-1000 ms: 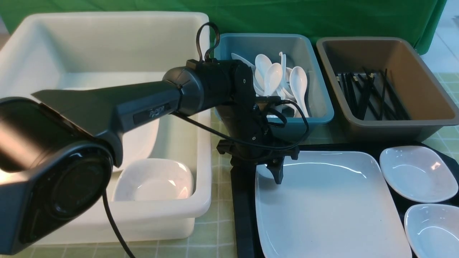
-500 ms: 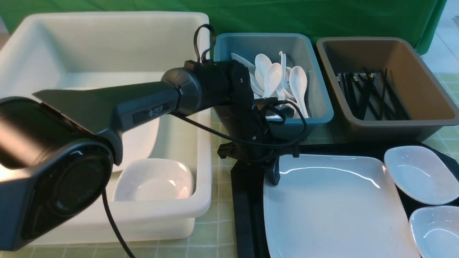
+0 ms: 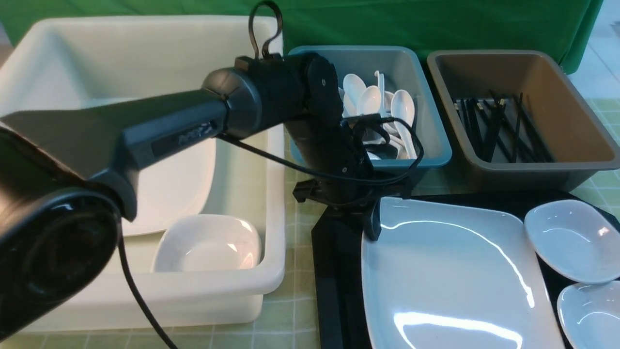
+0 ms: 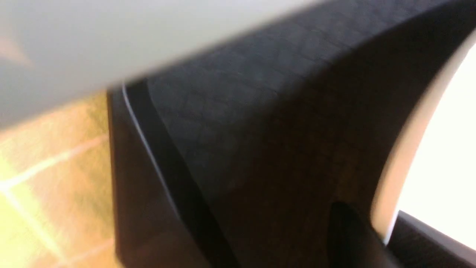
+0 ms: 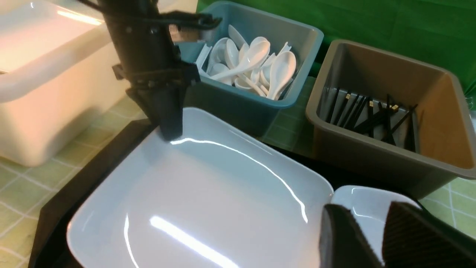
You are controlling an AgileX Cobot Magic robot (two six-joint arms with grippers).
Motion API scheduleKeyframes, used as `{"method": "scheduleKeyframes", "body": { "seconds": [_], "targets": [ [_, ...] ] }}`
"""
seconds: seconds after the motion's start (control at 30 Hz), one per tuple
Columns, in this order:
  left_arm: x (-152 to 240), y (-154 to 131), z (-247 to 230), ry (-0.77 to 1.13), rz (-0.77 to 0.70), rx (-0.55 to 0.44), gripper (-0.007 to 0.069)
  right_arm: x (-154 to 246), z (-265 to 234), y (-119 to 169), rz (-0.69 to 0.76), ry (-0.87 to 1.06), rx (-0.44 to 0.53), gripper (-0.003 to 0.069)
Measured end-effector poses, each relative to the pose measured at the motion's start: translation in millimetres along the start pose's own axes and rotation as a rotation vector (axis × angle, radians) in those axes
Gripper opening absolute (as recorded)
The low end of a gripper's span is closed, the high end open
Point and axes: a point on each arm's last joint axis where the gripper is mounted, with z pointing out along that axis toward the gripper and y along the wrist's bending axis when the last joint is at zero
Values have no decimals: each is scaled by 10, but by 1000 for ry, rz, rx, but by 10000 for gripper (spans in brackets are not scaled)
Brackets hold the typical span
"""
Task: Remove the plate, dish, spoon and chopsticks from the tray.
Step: Use the left arm to put the plate into the large storage box on the left
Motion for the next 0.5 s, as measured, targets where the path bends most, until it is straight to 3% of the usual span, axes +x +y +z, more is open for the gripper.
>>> {"method": "scheduleKeyframes", "body": {
  "seconds": [0.5],
  "targets": [
    [133, -243, -957, -167, 101, -3, 6, 0, 0, 0, 0, 0, 0, 189]
  ]
}}
